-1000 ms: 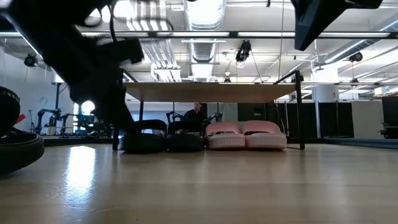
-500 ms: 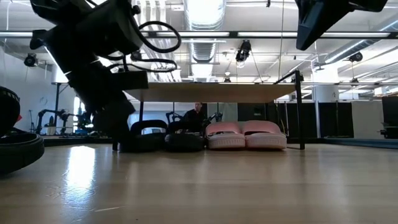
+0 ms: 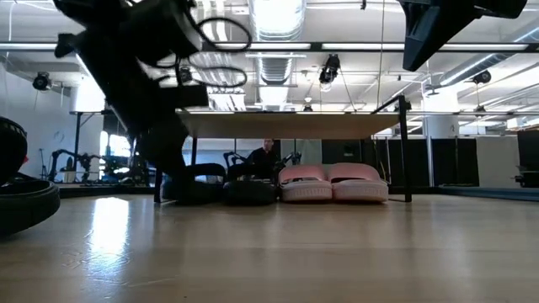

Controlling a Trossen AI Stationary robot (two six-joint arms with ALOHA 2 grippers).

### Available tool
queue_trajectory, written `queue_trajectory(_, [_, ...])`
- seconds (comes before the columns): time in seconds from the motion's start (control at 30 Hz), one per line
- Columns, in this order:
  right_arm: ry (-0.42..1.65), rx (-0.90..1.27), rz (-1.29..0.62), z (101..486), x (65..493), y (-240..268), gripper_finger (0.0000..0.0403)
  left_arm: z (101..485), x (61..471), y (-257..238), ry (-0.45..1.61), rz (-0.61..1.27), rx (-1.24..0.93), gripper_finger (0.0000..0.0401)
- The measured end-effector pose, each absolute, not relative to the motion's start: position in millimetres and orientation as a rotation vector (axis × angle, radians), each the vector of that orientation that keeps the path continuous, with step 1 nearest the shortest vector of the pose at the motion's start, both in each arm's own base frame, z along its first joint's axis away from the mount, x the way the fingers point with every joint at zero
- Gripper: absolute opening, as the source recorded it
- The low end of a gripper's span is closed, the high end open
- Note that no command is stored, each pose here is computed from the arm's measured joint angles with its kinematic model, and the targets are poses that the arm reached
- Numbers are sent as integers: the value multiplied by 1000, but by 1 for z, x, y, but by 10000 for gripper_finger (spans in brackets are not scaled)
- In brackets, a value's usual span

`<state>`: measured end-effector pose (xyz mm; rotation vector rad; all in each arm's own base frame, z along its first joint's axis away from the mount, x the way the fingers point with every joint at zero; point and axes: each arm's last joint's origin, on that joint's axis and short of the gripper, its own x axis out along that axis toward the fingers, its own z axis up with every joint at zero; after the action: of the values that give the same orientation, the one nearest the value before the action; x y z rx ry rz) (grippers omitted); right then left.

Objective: Pick and place slides into the shelf
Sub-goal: Adjust the black slides under the shelf, then put the black slides on the shelf

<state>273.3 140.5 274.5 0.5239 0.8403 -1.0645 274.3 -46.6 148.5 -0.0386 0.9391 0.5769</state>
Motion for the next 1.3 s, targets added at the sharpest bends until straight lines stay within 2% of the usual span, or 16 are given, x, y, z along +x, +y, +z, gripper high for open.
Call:
queue_trajectory(0.2, [875, 531, -1061, 273, 273, 141, 8, 175, 291, -66, 733, 423, -168, 0])
queue_trajectory(0.47, [923, 553, -1073, 268, 271, 141, 8, 141, 310, -63, 761, 391, -165, 0])
queue_trajectory(0.6, [920, 560, -1080, 267, 270, 141, 8, 136, 324, -64, 691, 352, -120, 0])
queue_trajectory(0.9, [925, 567, -1088, 266, 269, 141, 8, 120, 341, -41, 701, 495, -92, 0])
queue_trajectory(1.13, [944, 573, -1089, 265, 269, 141, 8, 132, 340, -38, 649, 559, -59, 0])
queue_trajectory(1.3, [1082, 594, -1027, 260, 266, 148, 8, 150, 338, -40, 653, 458, -48, 0])
